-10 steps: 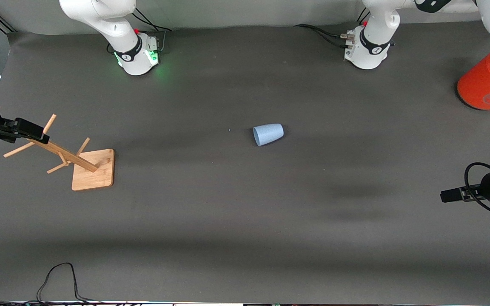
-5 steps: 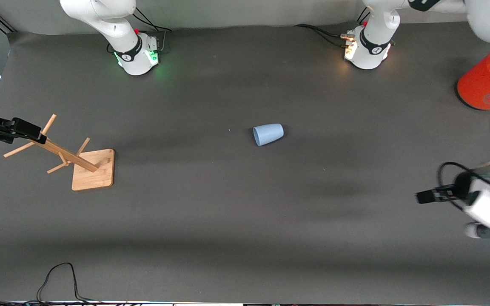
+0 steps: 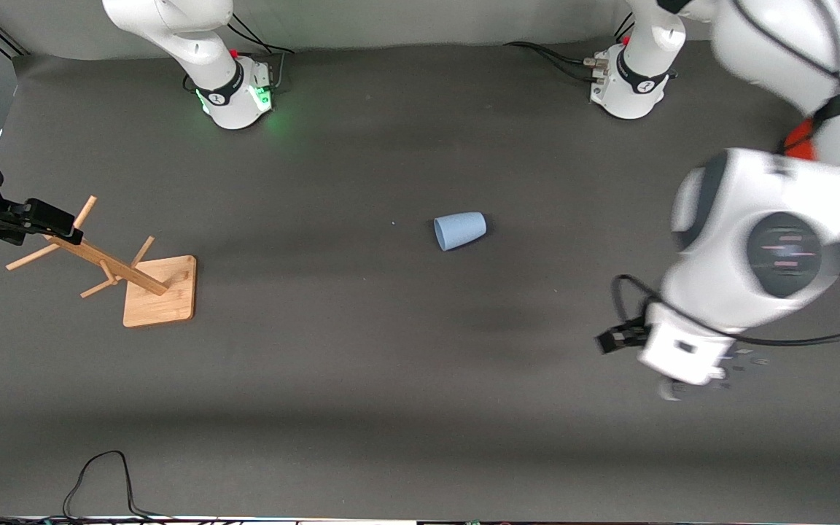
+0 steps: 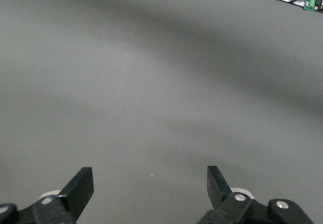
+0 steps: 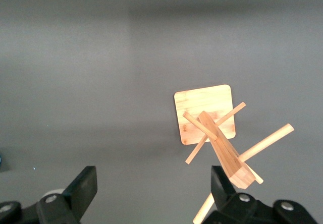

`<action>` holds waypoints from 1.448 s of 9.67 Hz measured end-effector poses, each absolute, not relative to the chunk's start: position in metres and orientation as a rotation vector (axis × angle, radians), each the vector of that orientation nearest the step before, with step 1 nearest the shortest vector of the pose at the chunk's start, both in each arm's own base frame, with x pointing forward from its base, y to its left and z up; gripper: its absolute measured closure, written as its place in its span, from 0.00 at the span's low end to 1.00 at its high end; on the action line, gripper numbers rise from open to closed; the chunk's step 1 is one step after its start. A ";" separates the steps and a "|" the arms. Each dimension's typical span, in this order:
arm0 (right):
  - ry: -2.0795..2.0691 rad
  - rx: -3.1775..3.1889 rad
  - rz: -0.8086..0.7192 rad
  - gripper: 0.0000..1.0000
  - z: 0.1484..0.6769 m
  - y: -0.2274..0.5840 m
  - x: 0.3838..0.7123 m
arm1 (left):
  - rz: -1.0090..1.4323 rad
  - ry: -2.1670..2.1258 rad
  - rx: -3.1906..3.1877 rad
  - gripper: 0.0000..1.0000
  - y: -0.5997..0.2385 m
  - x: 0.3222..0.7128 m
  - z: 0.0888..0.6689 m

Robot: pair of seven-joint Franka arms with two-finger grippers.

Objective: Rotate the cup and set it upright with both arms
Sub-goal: 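Reach the left gripper across to the lying blue cup, then grasp the cup rim with the left gripper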

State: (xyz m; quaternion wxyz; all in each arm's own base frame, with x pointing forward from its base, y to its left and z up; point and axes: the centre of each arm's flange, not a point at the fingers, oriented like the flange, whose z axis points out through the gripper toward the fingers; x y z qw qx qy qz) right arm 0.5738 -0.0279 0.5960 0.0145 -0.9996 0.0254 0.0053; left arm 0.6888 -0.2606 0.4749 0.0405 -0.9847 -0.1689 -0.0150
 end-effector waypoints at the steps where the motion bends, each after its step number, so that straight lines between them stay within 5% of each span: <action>1: 0.079 -3.112 0.014 0.00 0.596 -0.028 0.574 | -0.051 -0.529 -2.984 0.00 -0.295 0.679 0.457; 14: 0.072 -3.115 -0.008 0.00 0.592 -0.029 0.577 | 0.081 0.332 -2.753 0.01 -0.576 0.466 0.259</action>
